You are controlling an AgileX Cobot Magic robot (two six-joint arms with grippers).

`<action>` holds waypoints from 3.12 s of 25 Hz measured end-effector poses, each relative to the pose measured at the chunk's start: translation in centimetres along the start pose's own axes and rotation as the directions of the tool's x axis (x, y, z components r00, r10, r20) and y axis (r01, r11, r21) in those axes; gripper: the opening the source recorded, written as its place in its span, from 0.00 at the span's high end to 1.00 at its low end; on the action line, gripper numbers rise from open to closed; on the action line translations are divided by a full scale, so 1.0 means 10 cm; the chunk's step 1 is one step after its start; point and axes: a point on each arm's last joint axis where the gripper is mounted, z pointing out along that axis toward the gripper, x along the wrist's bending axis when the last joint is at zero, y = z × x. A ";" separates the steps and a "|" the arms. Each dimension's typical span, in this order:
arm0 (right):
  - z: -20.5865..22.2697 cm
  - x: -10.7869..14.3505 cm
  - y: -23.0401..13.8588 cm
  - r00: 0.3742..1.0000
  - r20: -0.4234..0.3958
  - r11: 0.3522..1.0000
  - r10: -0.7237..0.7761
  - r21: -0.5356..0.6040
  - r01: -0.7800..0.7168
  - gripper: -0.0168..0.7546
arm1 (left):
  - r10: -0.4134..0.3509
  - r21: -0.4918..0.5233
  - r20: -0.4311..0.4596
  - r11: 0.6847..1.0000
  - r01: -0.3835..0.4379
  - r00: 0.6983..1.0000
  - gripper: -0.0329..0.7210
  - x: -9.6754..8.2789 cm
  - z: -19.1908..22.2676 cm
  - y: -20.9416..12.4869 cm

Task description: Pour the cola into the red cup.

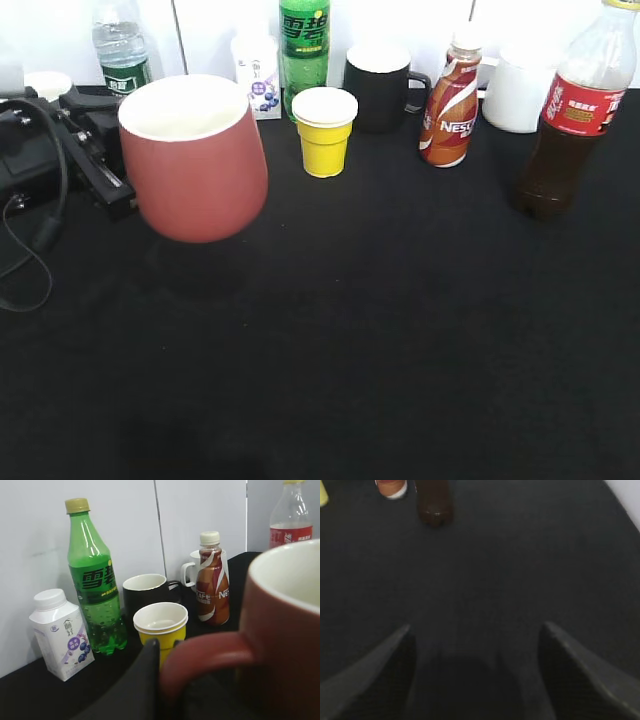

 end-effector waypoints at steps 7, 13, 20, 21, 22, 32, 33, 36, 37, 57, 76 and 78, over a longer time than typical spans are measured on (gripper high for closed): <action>0.83 0.05 0.83 1.000 -0.019 0.969 -0.006 -0.245 0.001 0.24 | 0.000 0.000 0.000 1.000 0.000 1.000 0.90 0.00 0.00 0.00; 1.72 0.07 0.37 0.998 -0.034 0.950 -0.048 -0.310 0.035 0.24 | 0.000 0.011 -0.004 1.000 0.001 1.000 0.90 0.00 0.00 -0.01; 2.72 0.24 0.18 0.972 -0.228 0.983 -0.053 -0.183 0.011 0.11 | -0.003 0.013 -0.010 1.000 0.003 1.000 0.90 0.01 0.00 -0.01; 2.84 0.25 0.22 0.972 -0.230 0.983 -0.054 -0.182 0.011 0.11 | -0.004 0.013 -0.011 1.000 0.004 1.000 0.90 0.01 0.00 -0.01; 2.94 0.25 0.24 0.972 -0.231 0.984 -0.053 -0.179 0.011 0.11 | -0.004 0.013 -0.011 1.000 0.004 1.000 0.90 0.01 0.00 -0.01; 3.53 0.25 0.17 0.973 -0.217 0.971 -0.078 -0.238 0.025 0.13 | -0.004 0.013 -0.011 1.000 0.004 1.000 0.90 0.01 0.00 -0.01; 3.58 0.25 0.14 0.972 -0.221 0.969 -0.077 -0.248 0.021 0.14 | -0.004 0.013 -0.011 1.000 0.004 1.000 0.90 0.01 0.00 -0.01; 3.62 0.26 0.11 0.969 -0.237 0.953 -0.076 -0.303 0.000 0.19 | -0.004 0.013 -0.011 1.000 0.004 1.000 0.90 0.01 0.00 -0.01; 3.63 0.26 0.11 0.968 -0.238 0.950 -0.078 -0.311 0.000 0.21 | -0.004 0.014 -0.012 1.000 0.004 1.000 0.90 0.01 0.00 -0.01; 3.44 0.29 0.13 0.960 -0.261 0.932 -0.096 -0.362 -0.005 0.34 | 0.006 0.022 0.018 1.000 -0.006 1.000 0.90 -0.04 0.02 -0.02; 2.42 0.55 0.93 0.592 0.079 0.361 -0.802 -0.726 0.586 0.34 | 0.083 -0.038 0.323 0.996 -0.075 0.943 0.90 -0.92 0.89 0.31; 2.42 0.55 0.93 0.520 0.158 0.267 -0.840 -0.713 0.648 0.34 | 0.080 -0.018 0.324 0.997 -0.078 0.943 0.90 -0.91 0.93 0.26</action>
